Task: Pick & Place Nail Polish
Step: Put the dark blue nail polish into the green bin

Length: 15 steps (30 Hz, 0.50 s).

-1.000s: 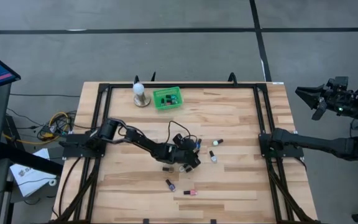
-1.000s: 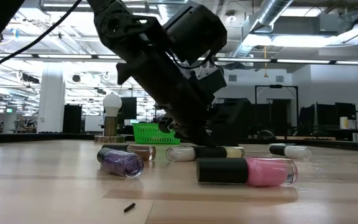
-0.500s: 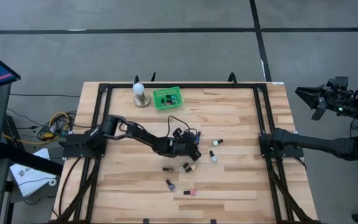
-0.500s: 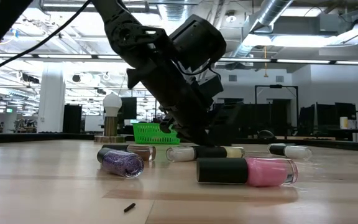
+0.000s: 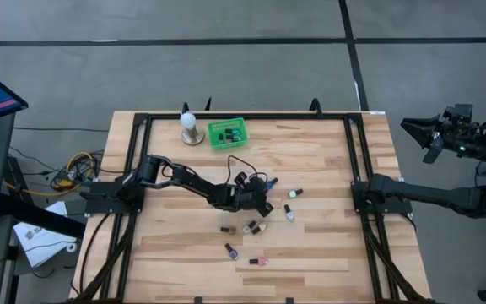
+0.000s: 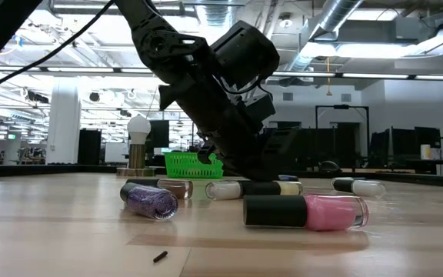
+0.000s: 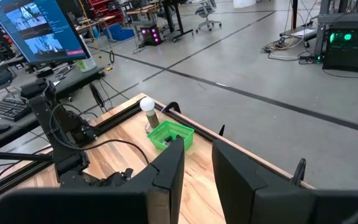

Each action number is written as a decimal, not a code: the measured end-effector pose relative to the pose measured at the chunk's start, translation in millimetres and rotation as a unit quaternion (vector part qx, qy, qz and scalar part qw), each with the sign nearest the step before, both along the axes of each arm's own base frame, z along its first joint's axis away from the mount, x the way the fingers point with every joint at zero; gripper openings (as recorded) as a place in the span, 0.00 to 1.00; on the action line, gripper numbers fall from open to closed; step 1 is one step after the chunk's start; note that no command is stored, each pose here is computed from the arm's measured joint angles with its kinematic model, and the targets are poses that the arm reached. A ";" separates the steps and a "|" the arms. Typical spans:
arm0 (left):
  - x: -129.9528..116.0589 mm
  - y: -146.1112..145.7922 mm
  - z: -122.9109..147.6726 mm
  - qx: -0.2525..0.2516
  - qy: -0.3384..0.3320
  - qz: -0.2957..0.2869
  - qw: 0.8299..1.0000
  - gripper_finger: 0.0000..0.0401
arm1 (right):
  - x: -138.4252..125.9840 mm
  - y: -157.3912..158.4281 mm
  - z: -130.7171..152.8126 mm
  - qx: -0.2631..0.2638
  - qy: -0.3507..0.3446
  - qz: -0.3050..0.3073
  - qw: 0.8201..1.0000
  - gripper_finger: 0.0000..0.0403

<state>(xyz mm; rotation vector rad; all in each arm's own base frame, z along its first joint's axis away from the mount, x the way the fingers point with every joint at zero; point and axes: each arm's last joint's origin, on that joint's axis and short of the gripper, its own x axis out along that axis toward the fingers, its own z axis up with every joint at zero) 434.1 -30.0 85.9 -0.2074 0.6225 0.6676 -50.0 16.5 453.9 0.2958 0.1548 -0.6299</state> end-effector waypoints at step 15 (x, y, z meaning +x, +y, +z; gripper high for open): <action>-4.1 -12.7 59.1 0.048 -0.008 -0.098 0.994 0.45 | -1.1 0.5 -5.1 0.011 0.025 0.000 1.000 0.19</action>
